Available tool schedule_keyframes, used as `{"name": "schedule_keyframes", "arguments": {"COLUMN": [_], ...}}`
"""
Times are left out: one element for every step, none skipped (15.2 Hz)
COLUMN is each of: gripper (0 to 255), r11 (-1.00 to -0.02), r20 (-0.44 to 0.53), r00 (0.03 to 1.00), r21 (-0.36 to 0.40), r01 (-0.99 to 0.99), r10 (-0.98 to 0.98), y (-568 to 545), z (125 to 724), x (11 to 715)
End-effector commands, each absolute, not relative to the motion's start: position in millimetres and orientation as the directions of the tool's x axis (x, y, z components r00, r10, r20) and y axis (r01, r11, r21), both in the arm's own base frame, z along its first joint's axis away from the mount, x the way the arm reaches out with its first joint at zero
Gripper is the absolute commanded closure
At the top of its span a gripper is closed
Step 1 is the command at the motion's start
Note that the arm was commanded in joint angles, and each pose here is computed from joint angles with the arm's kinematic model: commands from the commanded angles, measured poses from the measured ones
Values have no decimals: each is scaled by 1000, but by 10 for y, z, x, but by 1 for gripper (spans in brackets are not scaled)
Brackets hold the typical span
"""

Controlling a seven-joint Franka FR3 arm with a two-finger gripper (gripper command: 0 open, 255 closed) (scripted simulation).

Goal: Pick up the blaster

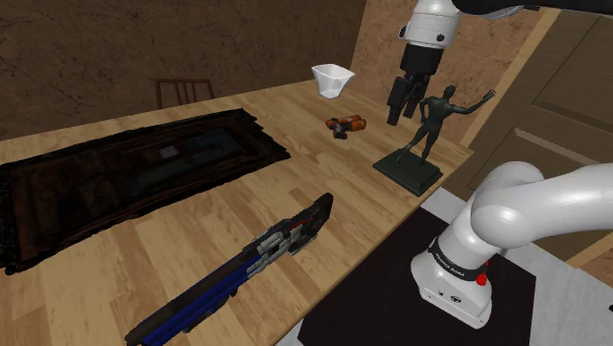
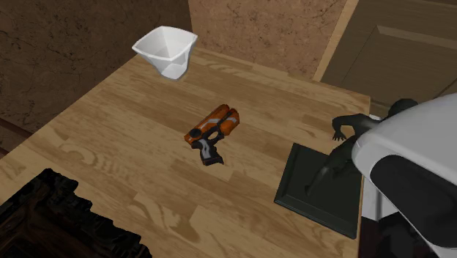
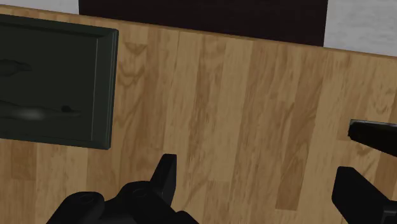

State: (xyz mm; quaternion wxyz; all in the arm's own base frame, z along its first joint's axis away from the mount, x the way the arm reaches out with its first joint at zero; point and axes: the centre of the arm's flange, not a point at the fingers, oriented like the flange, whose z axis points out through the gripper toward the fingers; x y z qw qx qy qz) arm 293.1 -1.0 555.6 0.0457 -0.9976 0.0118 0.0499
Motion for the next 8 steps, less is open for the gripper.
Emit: {"name": "schedule_keyframes", "arguments": {"gripper": [0,0,0,0,0,0,0,0], "r11": [-996,-995,-995,-994,-992,-991,-989,-986], "r20": [-101,-98,-96,-94,-91,-89,-86,-83], "r00": [995,994,994,993,992,990,988,986], "r21": [-90,-87,-83,-80,-77,-74,-70,-67], "r01": [-28,-46,-63,-80,-98,-115,-133,-150], "r10": [-19,-37,-55,-73,-91,-109,-126,-144], "y": [-10,-49,-90,-133,-177,-224,-272,-323], "z": [5556,5482,5409,5336,5264,5192,5120,5049], "x": [2931,3026,3120,3214,3308,3400,3492,3583]}}
